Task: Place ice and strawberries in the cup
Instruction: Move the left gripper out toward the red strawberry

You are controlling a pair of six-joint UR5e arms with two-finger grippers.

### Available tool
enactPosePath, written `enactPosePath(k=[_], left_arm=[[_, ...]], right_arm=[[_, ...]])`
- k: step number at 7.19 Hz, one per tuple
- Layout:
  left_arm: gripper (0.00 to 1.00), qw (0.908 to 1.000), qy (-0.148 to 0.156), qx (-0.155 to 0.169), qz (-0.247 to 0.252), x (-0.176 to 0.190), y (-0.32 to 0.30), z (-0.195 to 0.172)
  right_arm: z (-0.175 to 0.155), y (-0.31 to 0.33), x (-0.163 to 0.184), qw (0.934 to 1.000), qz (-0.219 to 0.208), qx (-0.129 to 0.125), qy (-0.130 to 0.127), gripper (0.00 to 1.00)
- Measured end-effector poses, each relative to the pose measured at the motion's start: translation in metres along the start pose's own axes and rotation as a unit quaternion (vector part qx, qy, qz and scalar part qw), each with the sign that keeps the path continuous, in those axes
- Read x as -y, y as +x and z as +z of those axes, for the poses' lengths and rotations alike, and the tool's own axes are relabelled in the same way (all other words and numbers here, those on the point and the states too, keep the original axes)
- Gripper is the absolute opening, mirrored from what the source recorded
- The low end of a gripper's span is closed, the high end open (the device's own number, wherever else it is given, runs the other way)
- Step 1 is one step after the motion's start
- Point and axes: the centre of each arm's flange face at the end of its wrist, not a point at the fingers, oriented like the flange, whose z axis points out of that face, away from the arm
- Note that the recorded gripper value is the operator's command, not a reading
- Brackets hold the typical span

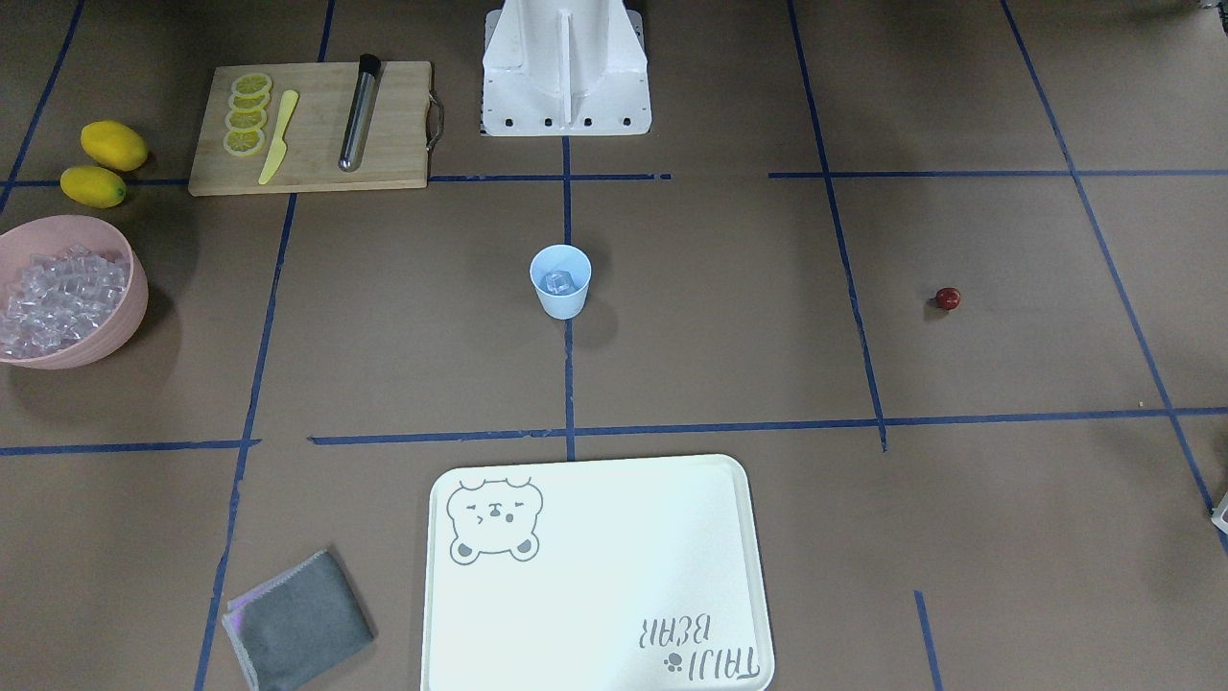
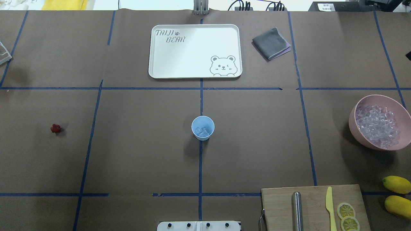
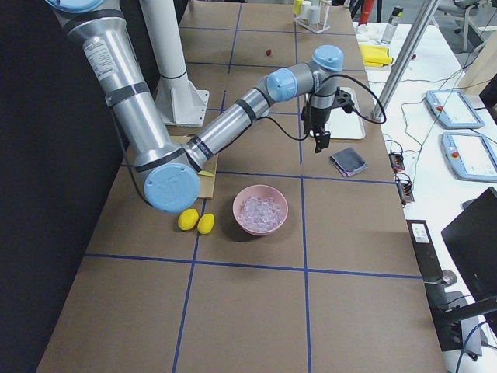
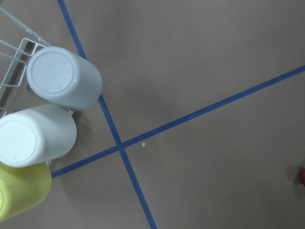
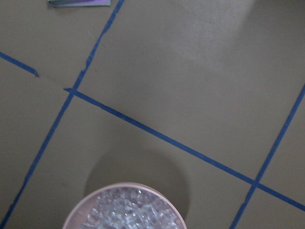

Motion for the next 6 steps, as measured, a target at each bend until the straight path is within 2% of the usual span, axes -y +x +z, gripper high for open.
enactPosePath(k=[1, 3, 4, 6], left_arm=[[1.0, 1.0, 0.004, 0.001, 0.004, 0.002, 0.005, -0.004], [1.0, 0.9999, 0.008, -0.002, 0.01, 0.013, 0.04, -0.007], [1.0, 1.0, 0.007, -0.006, -0.004, 0.023, 0.071, -0.004], [1.0, 0.9973, 0.005, -0.018, -0.071, 0.034, 0.128, 0.0]], right_arm=[[0.009, 0.034, -0.044, 0.9999, 0.004, 0.007, -0.008, 0.98], [0.032, 0.072, -0.116, 0.9966, 0.076, 0.014, -0.026, 0.99], [0.044, 0.081, -0.138, 0.9938, 0.107, 0.013, -0.028, 0.99], [0.055, 0.088, -0.156, 0.9894, 0.144, 0.005, -0.018, 0.99]])
